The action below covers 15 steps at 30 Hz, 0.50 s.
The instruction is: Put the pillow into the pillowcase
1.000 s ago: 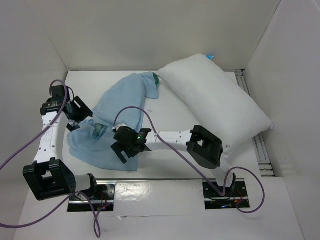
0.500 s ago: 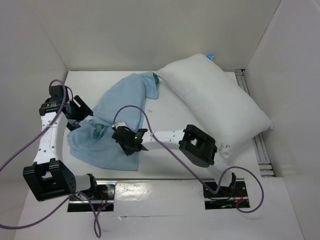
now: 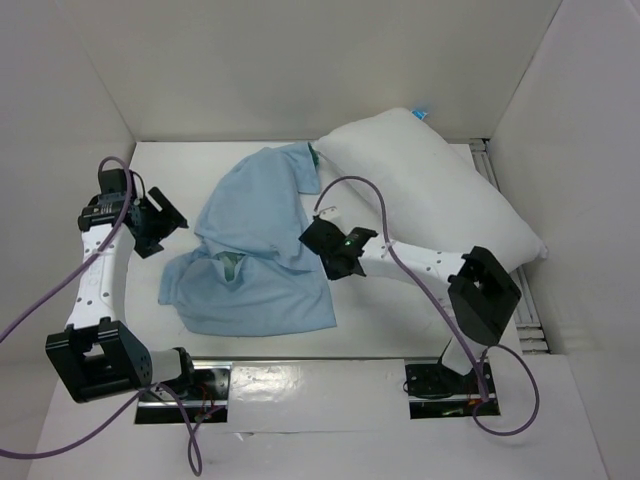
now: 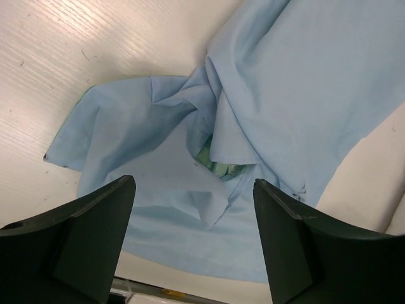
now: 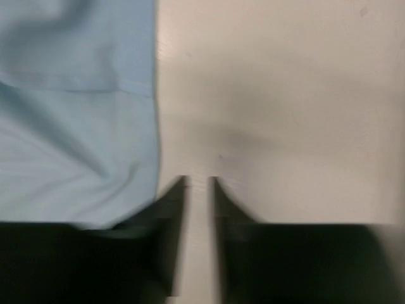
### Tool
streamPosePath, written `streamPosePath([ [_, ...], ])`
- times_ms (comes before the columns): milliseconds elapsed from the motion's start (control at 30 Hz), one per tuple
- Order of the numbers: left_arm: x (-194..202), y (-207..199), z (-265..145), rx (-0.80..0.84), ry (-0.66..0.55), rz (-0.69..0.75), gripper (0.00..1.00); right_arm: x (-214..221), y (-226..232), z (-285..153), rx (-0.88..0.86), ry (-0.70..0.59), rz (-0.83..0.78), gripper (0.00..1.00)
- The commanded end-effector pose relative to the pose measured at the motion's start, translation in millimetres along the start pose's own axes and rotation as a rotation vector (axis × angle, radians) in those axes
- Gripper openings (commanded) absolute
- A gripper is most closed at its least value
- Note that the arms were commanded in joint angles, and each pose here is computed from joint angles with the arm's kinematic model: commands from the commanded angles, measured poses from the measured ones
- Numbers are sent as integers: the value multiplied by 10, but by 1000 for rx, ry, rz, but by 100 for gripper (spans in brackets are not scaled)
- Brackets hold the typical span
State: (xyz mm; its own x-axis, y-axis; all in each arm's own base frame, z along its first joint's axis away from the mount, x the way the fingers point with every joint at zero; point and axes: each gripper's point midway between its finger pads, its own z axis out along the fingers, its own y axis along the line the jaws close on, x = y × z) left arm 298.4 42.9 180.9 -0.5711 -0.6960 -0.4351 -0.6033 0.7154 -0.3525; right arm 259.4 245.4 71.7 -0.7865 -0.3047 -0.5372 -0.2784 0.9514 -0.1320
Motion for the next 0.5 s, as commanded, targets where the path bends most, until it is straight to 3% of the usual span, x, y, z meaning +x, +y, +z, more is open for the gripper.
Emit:
streamPosePath([
  [0,2,11,62,14,-12,2,88,-355,268,-220,-51,-74,1,49],
  [33,4,-12,90,25,-3,2,88,-579,568,-402,-134,-136,-29,70],
  [133,47,46,247,-12,42,-4,88,-839,1358,-644,-333,-200,-88,94],
  [233,173,217,343,-79,73,-8,91,-829,1931,-614,-427,-176,-140,98],
  [333,329,370,482,-118,96,-9,99,-772,2194,-404,-445,-146,-151,99],
  [467,679,606,784,-178,190,-39,100,-793,2182,-267,-410,-119,-129,99],
])
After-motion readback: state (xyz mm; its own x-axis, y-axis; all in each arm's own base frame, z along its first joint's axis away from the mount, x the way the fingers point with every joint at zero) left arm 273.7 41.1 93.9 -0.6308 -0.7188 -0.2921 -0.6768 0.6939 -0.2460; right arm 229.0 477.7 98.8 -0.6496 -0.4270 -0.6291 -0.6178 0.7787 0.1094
